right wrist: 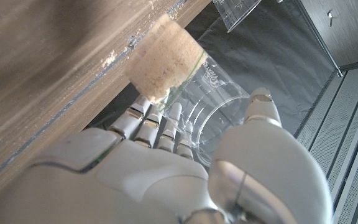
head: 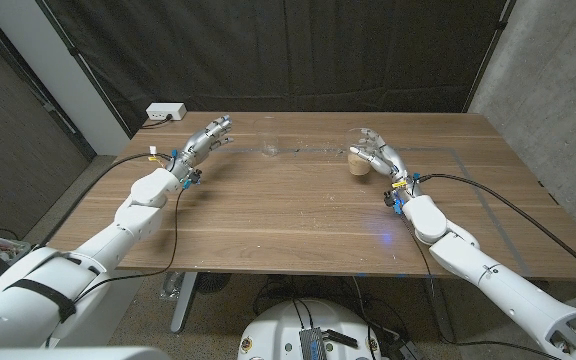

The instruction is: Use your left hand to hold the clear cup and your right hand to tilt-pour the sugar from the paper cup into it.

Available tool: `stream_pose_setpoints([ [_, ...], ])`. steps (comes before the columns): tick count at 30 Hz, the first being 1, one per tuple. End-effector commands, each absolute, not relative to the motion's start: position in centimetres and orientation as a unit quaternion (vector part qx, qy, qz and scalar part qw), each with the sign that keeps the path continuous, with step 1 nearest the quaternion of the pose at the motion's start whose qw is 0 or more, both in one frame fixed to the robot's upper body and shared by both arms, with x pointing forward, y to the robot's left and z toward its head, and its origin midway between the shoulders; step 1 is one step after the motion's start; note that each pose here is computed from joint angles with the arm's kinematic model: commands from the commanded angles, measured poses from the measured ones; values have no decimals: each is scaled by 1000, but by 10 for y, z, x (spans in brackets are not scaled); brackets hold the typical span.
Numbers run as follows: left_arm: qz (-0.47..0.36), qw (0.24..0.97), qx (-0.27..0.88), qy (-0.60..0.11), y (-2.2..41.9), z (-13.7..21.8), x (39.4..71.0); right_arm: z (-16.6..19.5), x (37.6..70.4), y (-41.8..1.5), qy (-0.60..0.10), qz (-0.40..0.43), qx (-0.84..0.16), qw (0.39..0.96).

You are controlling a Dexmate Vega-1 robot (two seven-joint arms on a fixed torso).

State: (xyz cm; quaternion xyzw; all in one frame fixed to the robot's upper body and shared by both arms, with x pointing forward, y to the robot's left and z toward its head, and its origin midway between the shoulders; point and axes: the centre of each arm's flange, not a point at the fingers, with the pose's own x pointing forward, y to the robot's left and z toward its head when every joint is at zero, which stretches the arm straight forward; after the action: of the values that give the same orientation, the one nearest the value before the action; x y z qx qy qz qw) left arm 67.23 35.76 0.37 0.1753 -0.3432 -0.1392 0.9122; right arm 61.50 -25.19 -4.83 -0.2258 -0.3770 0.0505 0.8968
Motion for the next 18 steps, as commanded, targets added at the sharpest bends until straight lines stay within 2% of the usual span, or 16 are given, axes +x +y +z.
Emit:
stream_pose_setpoints([
  [1, -135, 909, 193, -344, 357, 3, 674, -26, 608, -264, -380, 71, -237, 891],
  [18, -72, 894, 265, -354, 378, 1, 658, -18, 606, -270, -374, 76, -247, 891],
])
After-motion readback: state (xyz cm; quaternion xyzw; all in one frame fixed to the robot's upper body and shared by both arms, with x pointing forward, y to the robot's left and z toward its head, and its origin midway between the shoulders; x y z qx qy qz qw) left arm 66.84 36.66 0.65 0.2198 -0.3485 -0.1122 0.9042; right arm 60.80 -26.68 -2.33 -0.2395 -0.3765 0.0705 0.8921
